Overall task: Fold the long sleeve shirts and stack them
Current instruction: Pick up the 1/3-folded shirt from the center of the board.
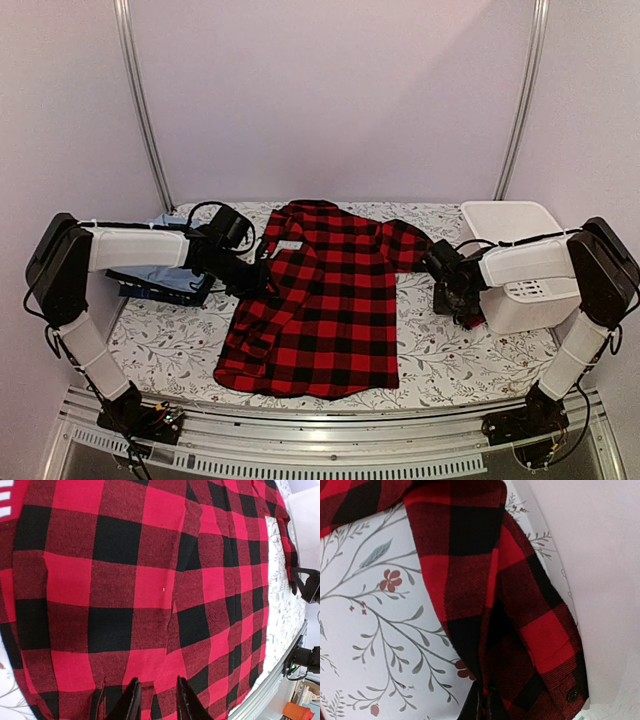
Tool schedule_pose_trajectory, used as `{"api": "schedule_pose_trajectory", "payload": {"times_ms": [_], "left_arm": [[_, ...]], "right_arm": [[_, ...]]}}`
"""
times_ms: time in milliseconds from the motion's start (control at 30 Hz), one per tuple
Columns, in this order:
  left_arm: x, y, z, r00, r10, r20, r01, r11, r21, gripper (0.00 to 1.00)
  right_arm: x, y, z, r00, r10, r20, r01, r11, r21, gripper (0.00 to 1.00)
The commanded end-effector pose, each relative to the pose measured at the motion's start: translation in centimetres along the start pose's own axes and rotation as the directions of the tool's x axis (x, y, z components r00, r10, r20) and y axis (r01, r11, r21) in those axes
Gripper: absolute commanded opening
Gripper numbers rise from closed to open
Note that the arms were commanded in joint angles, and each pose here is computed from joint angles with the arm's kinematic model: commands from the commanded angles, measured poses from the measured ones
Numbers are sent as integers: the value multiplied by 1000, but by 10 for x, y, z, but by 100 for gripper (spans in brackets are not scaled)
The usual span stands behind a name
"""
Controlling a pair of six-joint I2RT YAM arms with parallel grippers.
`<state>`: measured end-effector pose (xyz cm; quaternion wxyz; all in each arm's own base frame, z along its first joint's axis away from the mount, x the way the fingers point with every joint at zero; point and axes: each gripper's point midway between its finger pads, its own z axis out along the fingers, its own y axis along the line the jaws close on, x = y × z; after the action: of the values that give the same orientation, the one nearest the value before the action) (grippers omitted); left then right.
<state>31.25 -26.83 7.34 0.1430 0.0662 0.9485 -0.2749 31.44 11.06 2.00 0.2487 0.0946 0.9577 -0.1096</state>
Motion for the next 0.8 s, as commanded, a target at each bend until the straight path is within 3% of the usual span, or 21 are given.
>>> {"api": "schedule_pose_trajectory", "payload": {"times_ms": [0, 167, 300, 400, 533, 567, 767], "left_arm": [[-2, -11, -6, 999, 25, 19, -26, 999, 33, 24], [-5, -13, -5, 999, 26, 23, -27, 999, 35, 24], [-6, -13, -5, 999, 26, 25, -27, 999, 38, 24], [-5, -13, -5, 999, 27, 22, -28, 999, 36, 24], [-4, -11, -5, 999, 30, 18, -31, 999, 30, 24], [-4, -11, -5, 999, 30, 17, -31, 999, 29, 24], [-5, -12, -2, 999, 31, 17, -31, 999, 35, 24]], "right_arm": [[-40, 17, -22, 997, -11, 79, 13, 1000, -20, 0], [-60, 78, -57, 982, -128, 138, 144, 983, -111, 0], [-45, 132, -61, 961, -239, 136, 260, 951, -167, 1], [-23, 155, -47, 952, -295, 79, 305, 927, -217, 15], [-18, 161, -52, 956, -282, 78, 293, 914, -283, 48], [-21, 160, -59, 959, -270, 89, 285, 911, -298, 53], [-20, 143, -75, 978, -188, 94, 209, 919, -335, 59]]}}
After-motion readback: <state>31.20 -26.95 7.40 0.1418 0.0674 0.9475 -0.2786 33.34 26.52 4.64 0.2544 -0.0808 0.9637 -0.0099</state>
